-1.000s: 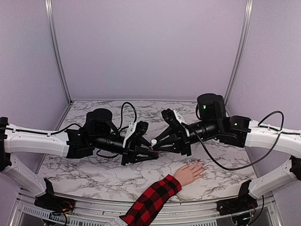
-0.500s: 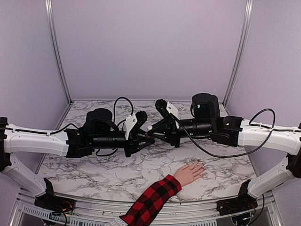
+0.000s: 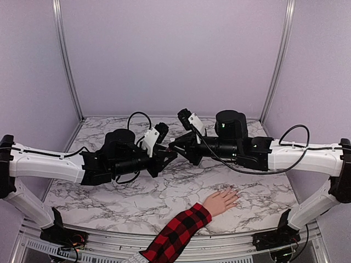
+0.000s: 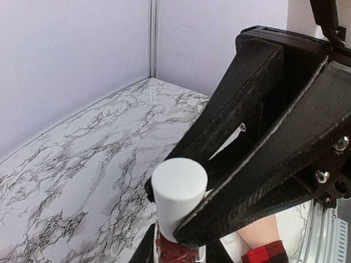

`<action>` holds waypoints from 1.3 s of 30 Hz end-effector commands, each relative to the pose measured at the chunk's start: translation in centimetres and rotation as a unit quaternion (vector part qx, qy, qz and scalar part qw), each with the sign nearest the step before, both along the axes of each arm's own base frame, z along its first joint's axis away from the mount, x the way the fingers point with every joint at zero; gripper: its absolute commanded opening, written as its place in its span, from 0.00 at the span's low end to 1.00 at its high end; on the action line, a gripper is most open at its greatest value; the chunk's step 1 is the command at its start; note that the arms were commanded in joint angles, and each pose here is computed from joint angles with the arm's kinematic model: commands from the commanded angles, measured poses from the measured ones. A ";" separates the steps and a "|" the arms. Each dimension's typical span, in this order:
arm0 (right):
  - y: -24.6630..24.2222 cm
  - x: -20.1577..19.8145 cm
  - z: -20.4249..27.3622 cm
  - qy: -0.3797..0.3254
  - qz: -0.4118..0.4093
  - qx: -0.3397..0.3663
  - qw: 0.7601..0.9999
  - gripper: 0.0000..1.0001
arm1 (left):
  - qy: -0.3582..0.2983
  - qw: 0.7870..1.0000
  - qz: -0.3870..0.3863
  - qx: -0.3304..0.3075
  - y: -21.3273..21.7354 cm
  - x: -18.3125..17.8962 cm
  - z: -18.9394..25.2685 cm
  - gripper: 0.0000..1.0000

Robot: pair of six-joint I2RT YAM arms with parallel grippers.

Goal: Paint the nails
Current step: Screw the nail polish bottle cap onto the nail polish bottle.

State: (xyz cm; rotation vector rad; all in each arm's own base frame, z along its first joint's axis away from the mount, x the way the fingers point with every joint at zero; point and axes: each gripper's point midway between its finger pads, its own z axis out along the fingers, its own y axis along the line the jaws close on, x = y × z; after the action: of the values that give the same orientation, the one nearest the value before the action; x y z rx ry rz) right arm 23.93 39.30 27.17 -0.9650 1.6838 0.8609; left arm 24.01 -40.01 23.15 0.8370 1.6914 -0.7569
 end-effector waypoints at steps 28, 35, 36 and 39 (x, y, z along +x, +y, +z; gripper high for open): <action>-3.7 -11.5 6.1 -0.098 0.263 0.048 0.959 0.54 | -0.063 0.924 -0.372 -0.067 -2.8 -11.7 4.9 0.00; -3.7 -14.2 6.3 -0.087 0.340 0.062 0.934 0.51 | -0.048 0.882 -0.462 -0.079 -2.7 -15.2 4.9 0.00; -3.6 -14.3 6.3 -0.085 0.345 0.062 0.933 0.51 | -0.047 0.879 -0.467 -0.079 -2.7 -15.4 4.9 0.00; -3.3 -14.7 6.1 -0.078 0.357 0.058 0.929 0.49 | -0.042 0.876 -0.474 -0.079 -2.8 -15.6 4.7 0.00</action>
State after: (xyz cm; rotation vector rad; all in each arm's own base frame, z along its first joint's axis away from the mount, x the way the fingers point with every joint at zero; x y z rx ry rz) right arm 10.68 35.75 32.04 -1.4895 1.1942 1.2343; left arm 9.85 -42.71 26.77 1.5155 1.1410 -1.3860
